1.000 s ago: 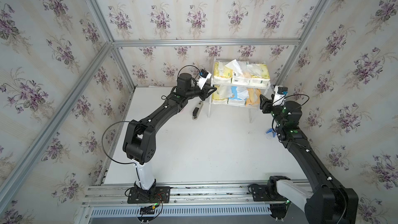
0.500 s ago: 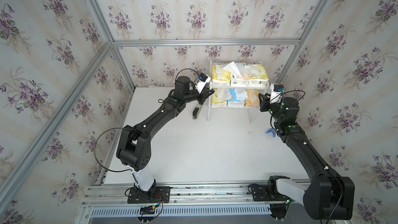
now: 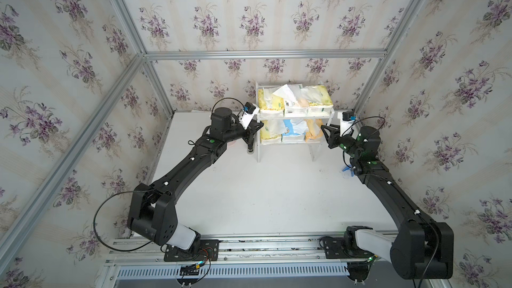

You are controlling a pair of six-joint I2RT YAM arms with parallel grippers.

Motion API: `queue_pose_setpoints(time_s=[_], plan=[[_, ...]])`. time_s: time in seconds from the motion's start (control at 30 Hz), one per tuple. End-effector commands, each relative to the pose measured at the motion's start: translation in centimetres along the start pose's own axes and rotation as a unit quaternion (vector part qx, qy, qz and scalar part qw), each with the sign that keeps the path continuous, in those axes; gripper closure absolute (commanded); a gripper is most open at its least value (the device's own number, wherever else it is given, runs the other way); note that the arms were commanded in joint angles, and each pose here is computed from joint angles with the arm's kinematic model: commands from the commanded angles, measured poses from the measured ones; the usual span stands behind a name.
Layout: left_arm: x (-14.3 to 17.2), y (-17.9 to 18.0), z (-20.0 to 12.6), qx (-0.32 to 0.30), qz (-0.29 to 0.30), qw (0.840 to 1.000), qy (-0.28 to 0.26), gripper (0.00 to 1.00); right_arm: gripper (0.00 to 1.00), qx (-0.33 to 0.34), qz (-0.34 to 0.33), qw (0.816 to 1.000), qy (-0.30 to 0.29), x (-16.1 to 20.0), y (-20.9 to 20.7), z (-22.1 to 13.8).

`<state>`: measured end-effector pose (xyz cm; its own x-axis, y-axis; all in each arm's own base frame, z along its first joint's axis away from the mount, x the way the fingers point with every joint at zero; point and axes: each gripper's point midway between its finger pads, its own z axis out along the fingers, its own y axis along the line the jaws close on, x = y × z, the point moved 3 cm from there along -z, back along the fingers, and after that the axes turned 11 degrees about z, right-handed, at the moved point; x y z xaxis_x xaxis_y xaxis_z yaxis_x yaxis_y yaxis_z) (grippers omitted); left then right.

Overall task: Remove the tissue boxes from the shelf
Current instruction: Move the shelf to the center of the board.

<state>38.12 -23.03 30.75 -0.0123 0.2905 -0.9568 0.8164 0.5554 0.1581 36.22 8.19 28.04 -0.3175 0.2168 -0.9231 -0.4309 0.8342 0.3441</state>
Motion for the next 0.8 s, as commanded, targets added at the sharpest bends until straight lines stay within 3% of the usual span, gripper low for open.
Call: queue_pose_setpoints(time_s=[0.0, 0.23, 0.4, 0.63, 0.77], plan=[[1.8, 0.9, -1.0, -0.034, -0.027, 0.999, 0.033, 0.96, 0.71, -0.047, -0.002, 0.999, 0.012, 0.6, 1.9, 0.3], [2.0, 0.9, -3.1, -0.058, -0.027, 0.997, 0.034, 0.94, 0.71, -0.067, 0.001, 0.997, 0.047, 2.0, 3.3, 1.6], [2.1, 0.1, -3.1, -0.034, -0.035, 0.998, 0.029, 0.85, 0.68, -0.047, -0.005, 0.998, 0.036, 1.7, 3.0, 1.2], [2.4, 0.3, -3.8, -0.056, -0.032, 0.997, 0.034, 0.55, 0.37, 0.003, -0.032, 0.999, 0.010, 0.7, 2.5, -0.8], [2.3, 0.6, -4.9, -0.082, -0.031, 0.996, 0.032, 0.36, 0.28, 0.040, -0.049, 0.998, -0.002, 0.6, 2.1, -2.4]])
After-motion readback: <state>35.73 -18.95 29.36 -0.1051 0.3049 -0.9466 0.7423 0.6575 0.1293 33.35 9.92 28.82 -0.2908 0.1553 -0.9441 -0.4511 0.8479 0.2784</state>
